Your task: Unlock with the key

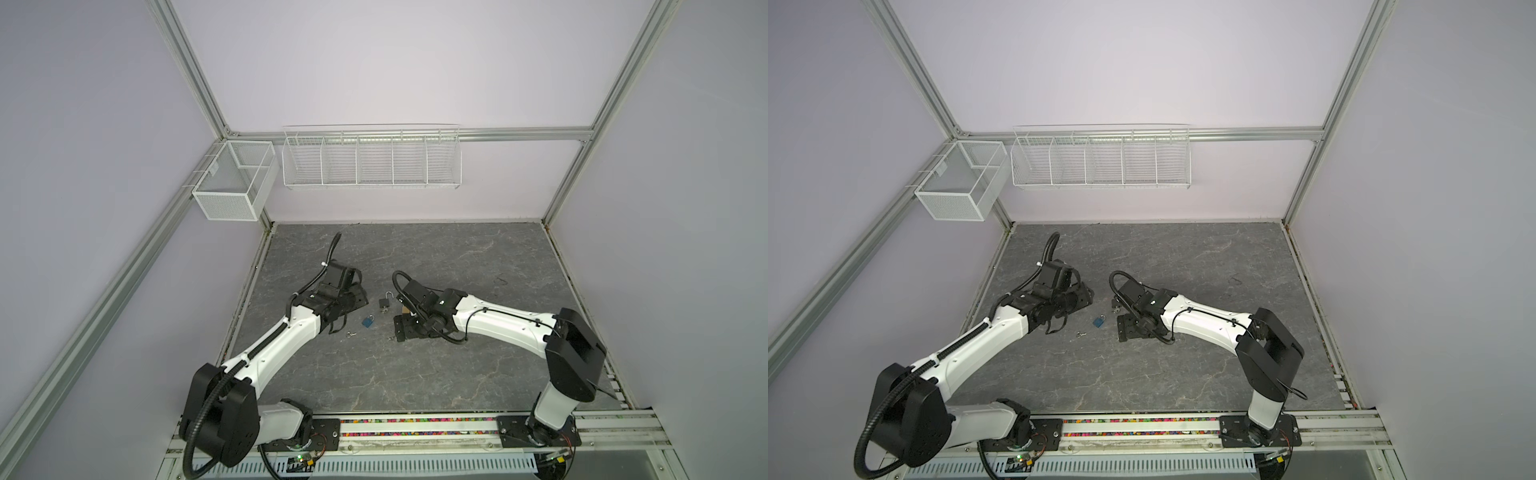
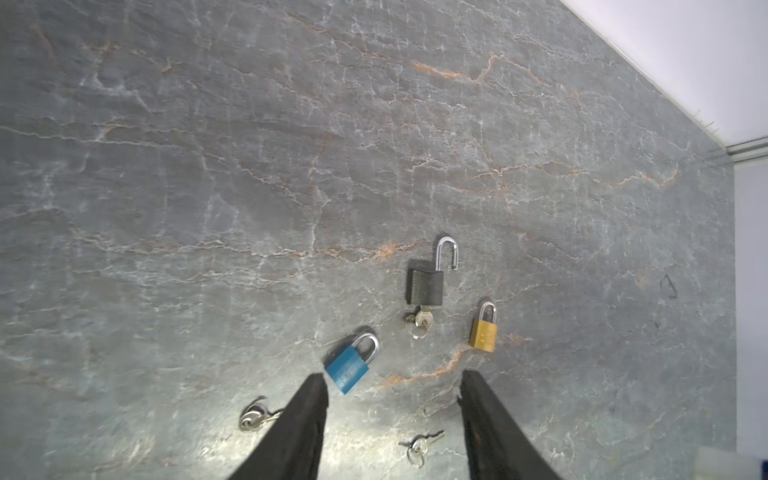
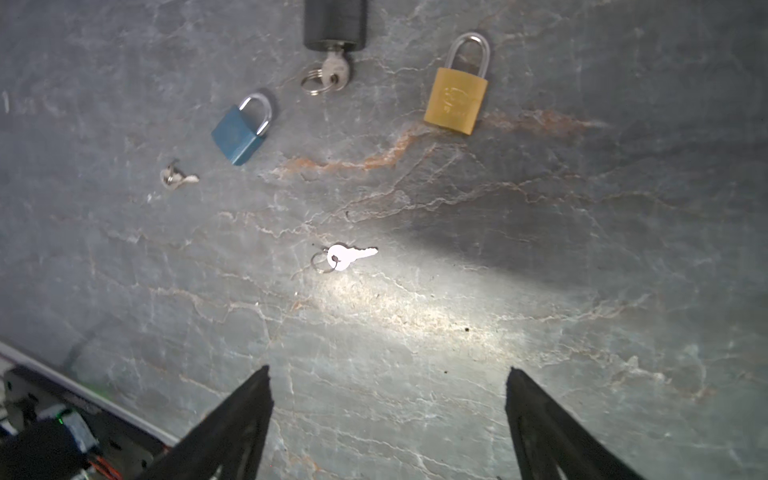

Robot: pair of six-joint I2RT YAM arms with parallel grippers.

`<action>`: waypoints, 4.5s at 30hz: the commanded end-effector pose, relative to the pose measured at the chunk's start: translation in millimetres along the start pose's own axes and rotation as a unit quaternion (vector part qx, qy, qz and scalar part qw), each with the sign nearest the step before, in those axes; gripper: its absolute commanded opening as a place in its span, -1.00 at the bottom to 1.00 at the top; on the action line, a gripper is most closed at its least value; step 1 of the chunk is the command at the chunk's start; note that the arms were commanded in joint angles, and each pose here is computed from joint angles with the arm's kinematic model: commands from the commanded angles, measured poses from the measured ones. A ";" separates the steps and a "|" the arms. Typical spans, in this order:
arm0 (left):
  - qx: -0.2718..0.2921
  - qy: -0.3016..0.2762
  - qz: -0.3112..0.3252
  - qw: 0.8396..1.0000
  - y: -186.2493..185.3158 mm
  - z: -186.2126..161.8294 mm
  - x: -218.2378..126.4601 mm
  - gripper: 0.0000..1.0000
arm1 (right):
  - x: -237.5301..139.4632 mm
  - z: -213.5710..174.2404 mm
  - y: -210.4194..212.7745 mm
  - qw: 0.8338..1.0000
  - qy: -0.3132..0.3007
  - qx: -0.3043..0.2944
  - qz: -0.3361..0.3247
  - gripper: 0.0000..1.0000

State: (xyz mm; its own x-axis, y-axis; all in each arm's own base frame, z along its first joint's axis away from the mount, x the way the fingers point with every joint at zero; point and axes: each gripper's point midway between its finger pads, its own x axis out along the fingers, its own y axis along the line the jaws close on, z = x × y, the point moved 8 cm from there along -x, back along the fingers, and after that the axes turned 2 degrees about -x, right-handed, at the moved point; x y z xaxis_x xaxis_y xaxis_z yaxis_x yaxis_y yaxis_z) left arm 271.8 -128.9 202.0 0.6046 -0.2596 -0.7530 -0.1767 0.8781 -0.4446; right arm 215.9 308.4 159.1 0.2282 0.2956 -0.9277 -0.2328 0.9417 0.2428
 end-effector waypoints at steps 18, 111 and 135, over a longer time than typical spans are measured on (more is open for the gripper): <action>-0.058 -0.083 -0.041 0.994 37.0 -9.8 -58.2 0.04 | 35.2 9.2 40.1 0.950 0.035 -0.312 -0.003 0.09; -0.296 -0.026 -0.368 0.881 -37.9 -30.2 -70.9 0.15 | -130.8 42.0 -2.0 0.923 -0.299 -0.076 0.229 -0.87; -0.470 -0.001 -0.478 0.742 -83.4 -7.7 -107.3 0.50 | -174.4 67.6 64.3 0.833 -0.412 -0.087 0.358 -0.86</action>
State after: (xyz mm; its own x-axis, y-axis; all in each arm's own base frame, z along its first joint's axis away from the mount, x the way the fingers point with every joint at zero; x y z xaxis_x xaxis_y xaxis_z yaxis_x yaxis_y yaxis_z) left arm 217.7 -180.2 302.0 0.7977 -0.6001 0.0591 -0.1414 -0.2815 -0.9491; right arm 224.1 320.4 339.0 0.5315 0.8390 -0.1162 -0.6775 0.5034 0.5363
